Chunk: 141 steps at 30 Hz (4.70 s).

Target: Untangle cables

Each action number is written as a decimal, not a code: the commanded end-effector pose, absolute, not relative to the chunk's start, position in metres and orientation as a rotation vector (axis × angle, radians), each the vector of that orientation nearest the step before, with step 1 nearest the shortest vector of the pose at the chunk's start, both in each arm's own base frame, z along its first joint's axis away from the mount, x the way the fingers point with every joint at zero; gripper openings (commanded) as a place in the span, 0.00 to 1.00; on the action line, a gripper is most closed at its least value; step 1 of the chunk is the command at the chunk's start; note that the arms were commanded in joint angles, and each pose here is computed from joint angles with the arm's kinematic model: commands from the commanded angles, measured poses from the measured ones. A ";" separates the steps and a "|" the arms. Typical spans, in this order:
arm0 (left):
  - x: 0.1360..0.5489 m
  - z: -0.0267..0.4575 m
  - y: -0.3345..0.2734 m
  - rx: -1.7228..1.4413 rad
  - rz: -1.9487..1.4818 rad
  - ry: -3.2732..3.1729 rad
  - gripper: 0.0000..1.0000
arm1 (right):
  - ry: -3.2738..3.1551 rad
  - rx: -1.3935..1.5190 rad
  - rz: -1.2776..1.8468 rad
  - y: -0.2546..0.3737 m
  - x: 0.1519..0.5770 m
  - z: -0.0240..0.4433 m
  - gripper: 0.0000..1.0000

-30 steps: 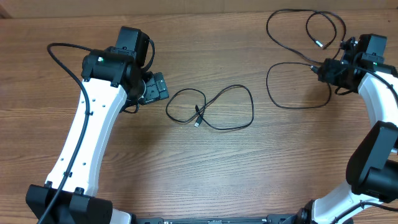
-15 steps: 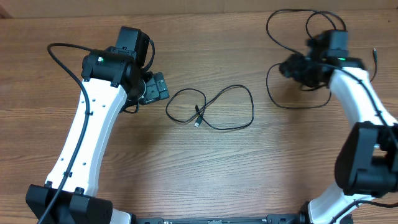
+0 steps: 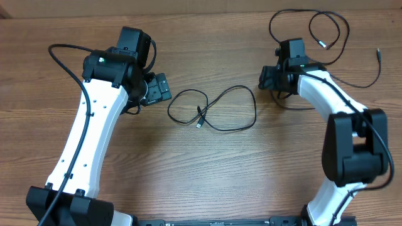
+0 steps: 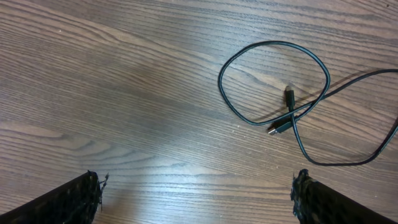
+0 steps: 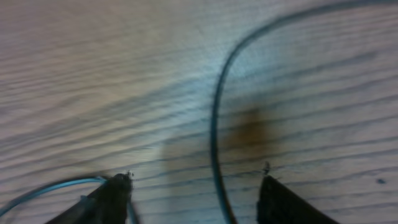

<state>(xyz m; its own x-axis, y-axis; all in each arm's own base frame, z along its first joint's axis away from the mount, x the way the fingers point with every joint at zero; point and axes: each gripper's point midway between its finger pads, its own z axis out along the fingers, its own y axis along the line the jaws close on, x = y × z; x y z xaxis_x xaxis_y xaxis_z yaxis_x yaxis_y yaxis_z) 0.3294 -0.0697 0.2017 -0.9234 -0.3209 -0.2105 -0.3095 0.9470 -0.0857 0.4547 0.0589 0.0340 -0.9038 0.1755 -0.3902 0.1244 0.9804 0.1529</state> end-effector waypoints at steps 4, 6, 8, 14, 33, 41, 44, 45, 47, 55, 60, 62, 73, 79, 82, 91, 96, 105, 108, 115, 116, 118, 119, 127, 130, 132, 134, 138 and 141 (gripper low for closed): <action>0.329 0.197 -0.070 -0.491 -0.079 2.893 1.00 | 2.795 0.229 0.123 0.053 0.444 -0.001 0.50; 0.329 0.197 -0.070 -0.490 -0.079 2.894 1.00 | 2.805 0.230 0.121 0.053 0.443 -0.005 0.44; 0.329 0.197 -0.070 -0.490 -0.078 2.894 1.00 | 2.813 0.231 0.119 0.053 0.442 -0.009 0.37; 0.329 0.197 -0.070 -0.490 -0.079 2.894 1.00 | 2.842 0.234 0.113 0.053 0.435 -0.013 0.04; 0.332 0.198 -0.071 -0.489 -0.084 2.883 1.00 | 2.921 -0.159 0.456 0.093 0.379 0.055 0.04; 0.332 0.198 -0.071 -0.489 -0.085 2.881 1.00 | 2.985 -0.147 0.445 0.090 0.364 0.053 0.04; 0.333 0.198 -0.071 -0.489 -0.086 2.879 1.00 | 3.005 -0.066 0.311 0.075 0.365 0.049 0.04; 0.333 0.198 -0.071 -0.489 -0.087 2.879 1.00 | 3.009 -0.030 0.268 0.070 0.366 0.048 0.04; 0.333 0.198 -0.071 -0.489 -0.086 2.879 0.99 | 3.010 0.014 0.203 0.062 0.367 0.047 0.25; 0.332 0.198 -0.071 -0.489 -0.086 2.881 0.99 | 2.829 0.558 -0.145 0.000 0.392 0.052 0.83; 0.330 0.197 -0.070 -0.489 -0.079 2.890 0.99 | 2.700 0.844 -0.121 -0.041 0.404 0.055 0.97; 0.330 0.197 -0.070 -0.489 -0.080 2.890 1.00 | 2.659 0.971 -0.126 -0.065 0.400 0.055 0.98; 0.333 0.198 -0.070 -0.489 -0.083 2.876 1.00 | 2.640 1.353 -0.175 -0.145 0.344 0.041 1.00; 0.334 0.198 -0.071 -0.487 -0.085 2.872 1.00 | 2.698 1.405 -0.086 -0.133 0.325 0.021 1.00; 0.334 0.198 -0.071 -0.487 -0.085 2.872 1.00 | 2.725 1.413 0.011 -0.121 0.324 0.018 1.00; 0.334 0.198 -0.071 -0.487 -0.086 2.872 1.00 | 2.752 1.426 0.026 -0.115 0.315 0.011 0.73; 0.334 0.198 -0.071 -0.487 -0.086 2.872 1.00 | 2.751 1.425 0.032 -0.113 0.312 0.002 0.59; 0.334 0.198 -0.071 -0.488 -0.086 2.872 1.00 | 2.693 1.385 0.045 -0.117 0.324 -0.003 0.04; 0.334 0.198 -0.071 -0.488 -0.085 2.874 1.00 | 2.672 1.362 0.049 -0.120 0.332 -0.001 0.04; 0.333 0.198 -0.070 -0.489 -0.082 2.879 1.00 | 2.711 1.104 0.111 -0.120 0.357 0.015 0.04; 0.333 0.198 -0.070 -0.489 -0.082 2.879 1.00 | 2.719 1.056 0.136 -0.117 0.361 0.018 0.04; 0.333 0.198 -0.070 -0.489 -0.082 2.879 1.00 | 2.733 0.936 0.202 -0.111 0.370 0.023 0.04; 0.333 0.198 -0.070 -0.489 -0.082 2.879 1.00 | 2.736 0.848 0.256 -0.105 0.375 0.026 0.04; 0.332 0.198 -0.070 -0.489 -0.082 2.879 0.99 | 2.629 0.491 0.447 -0.083 0.411 0.047 0.04; 0.332 0.198 -0.070 -0.489 -0.082 2.879 1.00 | 2.595 0.323 0.400 -0.086 0.422 0.052 0.04; 0.332 0.198 -0.070 -0.489 -0.082 2.879 0.99 | 2.578 0.202 0.362 -0.087 0.426 0.055 0.04; 0.332 0.198 -0.070 -0.489 -0.082 2.879 1.00 | 2.558 0.132 0.335 -0.087 0.431 0.057 0.04; 0.332 0.198 -0.070 -0.488 -0.081 2.880 1.00 | 2.519 0.087 0.302 -0.090 0.440 0.062 0.04; 0.332 0.198 -0.070 -0.488 -0.081 2.880 1.00 | 2.491 0.078 0.288 -0.092 0.446 0.066 0.04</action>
<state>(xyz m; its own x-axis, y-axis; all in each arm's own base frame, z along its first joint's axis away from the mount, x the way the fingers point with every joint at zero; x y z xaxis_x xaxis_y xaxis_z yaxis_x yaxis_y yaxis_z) 0.3329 -0.0705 0.2022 -0.9206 -0.3215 -0.2216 -0.3084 0.9467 -0.0926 0.4329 -0.0922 0.0502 -0.8336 0.1850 -0.5204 0.0526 0.9645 0.2587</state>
